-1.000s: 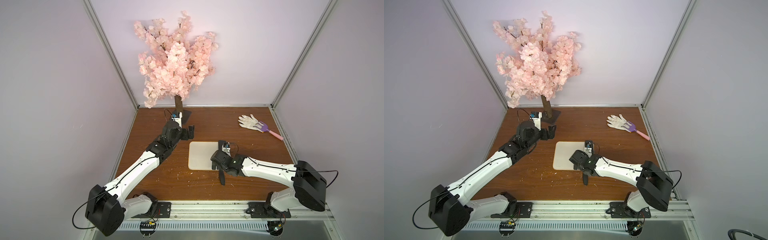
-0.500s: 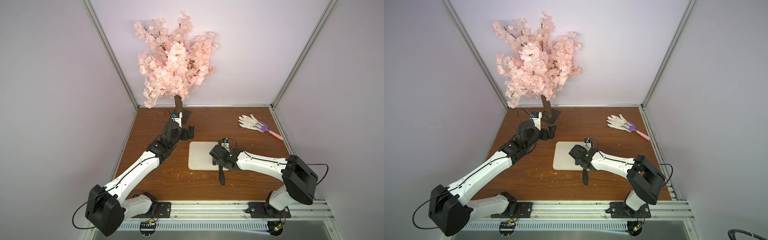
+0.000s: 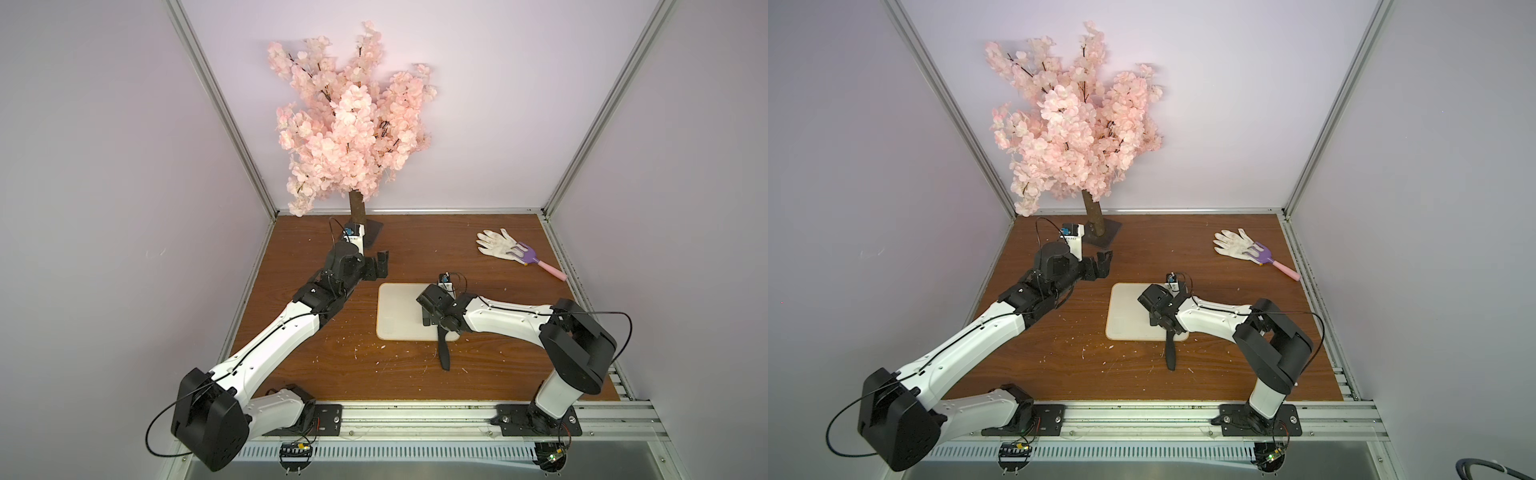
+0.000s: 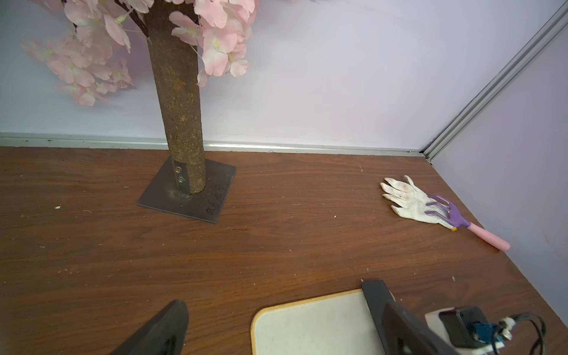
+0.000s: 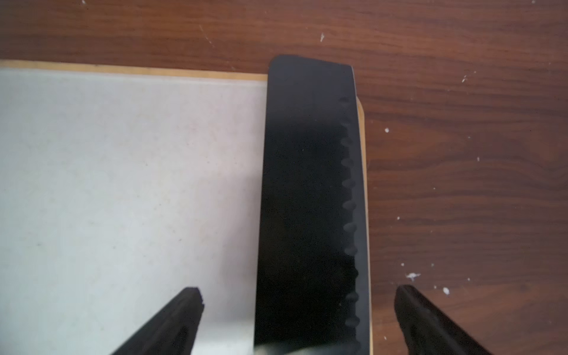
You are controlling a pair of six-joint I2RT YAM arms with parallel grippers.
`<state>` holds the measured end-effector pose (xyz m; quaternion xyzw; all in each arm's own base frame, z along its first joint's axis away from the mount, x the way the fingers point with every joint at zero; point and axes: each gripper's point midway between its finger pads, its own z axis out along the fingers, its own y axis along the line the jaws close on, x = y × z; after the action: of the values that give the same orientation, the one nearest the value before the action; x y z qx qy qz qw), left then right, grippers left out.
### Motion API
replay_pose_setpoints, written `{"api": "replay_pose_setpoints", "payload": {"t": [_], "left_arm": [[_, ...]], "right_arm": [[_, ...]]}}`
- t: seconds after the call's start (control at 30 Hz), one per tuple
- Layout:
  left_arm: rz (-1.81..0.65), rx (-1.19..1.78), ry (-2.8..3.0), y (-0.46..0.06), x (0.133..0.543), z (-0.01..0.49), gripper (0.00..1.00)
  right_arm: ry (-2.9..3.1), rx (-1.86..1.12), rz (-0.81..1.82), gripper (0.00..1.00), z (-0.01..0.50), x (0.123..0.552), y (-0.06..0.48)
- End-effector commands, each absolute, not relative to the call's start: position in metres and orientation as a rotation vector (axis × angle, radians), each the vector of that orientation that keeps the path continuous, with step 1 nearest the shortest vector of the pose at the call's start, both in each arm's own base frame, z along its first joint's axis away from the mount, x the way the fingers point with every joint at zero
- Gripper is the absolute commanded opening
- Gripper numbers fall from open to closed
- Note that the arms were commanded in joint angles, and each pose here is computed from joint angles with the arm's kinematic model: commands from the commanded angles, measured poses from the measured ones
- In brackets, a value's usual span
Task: Align the knife with the edge of the cutting board
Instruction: Adjust the knife at the edge of the cutting board.
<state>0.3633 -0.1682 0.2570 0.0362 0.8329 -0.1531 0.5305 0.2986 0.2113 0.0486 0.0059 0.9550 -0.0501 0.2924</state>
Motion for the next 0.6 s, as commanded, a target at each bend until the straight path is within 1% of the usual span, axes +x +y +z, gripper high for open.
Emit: {"api": "replay_pose_setpoints", "payload": {"t": [0.0, 0.57], "left_arm": [[-0.347, 0.098, 1.982, -0.169, 0.364, 0.255, 0.99], [-0.343, 0.099, 1.987, -0.169, 0.365, 0.253, 0.99]], "right_arm": [[2.528, 0.021, -0.120, 0.99, 0.052, 0.305, 0.211], [2.554, 0.044, -0.137, 0.99, 0.037, 0.303, 0.196]]}}
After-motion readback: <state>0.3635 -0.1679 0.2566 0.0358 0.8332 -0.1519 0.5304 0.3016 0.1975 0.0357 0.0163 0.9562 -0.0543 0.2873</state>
